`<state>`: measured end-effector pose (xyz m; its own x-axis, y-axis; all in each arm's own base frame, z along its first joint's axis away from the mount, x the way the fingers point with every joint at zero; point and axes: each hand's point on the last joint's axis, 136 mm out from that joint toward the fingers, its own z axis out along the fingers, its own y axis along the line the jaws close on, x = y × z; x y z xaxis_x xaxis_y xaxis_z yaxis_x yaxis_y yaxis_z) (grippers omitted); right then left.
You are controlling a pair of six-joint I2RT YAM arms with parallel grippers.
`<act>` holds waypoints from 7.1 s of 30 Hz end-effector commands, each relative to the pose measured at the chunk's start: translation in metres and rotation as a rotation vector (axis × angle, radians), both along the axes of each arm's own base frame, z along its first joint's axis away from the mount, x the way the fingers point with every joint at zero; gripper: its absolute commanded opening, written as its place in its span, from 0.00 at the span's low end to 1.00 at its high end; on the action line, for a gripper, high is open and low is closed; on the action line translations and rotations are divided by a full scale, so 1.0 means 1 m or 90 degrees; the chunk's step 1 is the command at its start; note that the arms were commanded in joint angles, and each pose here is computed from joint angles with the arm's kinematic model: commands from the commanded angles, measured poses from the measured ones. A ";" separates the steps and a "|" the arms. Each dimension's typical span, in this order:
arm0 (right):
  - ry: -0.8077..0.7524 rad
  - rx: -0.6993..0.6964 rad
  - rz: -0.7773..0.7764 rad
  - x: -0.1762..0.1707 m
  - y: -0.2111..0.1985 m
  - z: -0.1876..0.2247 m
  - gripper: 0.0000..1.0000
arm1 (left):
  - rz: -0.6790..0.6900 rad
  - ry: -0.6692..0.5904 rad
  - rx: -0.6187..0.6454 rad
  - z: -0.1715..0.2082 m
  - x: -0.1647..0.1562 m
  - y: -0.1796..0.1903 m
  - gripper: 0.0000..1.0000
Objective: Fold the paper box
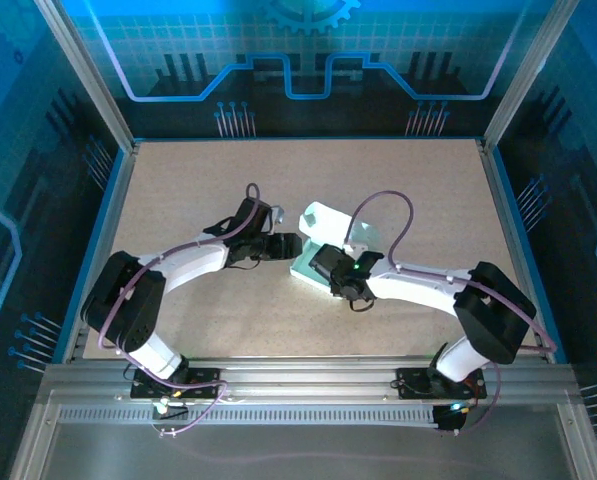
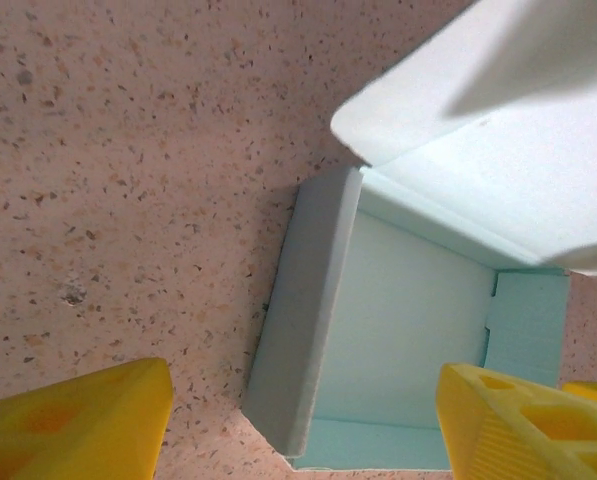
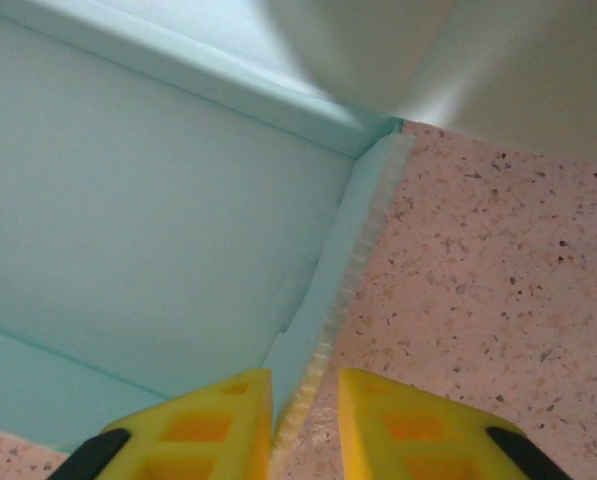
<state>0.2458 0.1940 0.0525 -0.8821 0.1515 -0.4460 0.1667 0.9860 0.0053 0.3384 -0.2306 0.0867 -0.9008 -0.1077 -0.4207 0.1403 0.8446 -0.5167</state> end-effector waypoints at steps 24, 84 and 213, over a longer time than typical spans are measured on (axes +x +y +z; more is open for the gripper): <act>-0.017 -0.033 0.231 0.069 0.013 0.010 0.19 | 0.060 -0.058 -0.008 0.030 0.000 0.031 0.72; -0.008 0.181 0.937 0.106 -0.009 0.086 0.19 | -0.154 -0.089 0.019 0.069 -0.010 0.027 0.78; -0.396 0.044 0.119 0.146 0.039 0.095 0.00 | -0.003 -0.326 0.000 0.043 0.053 -0.038 0.00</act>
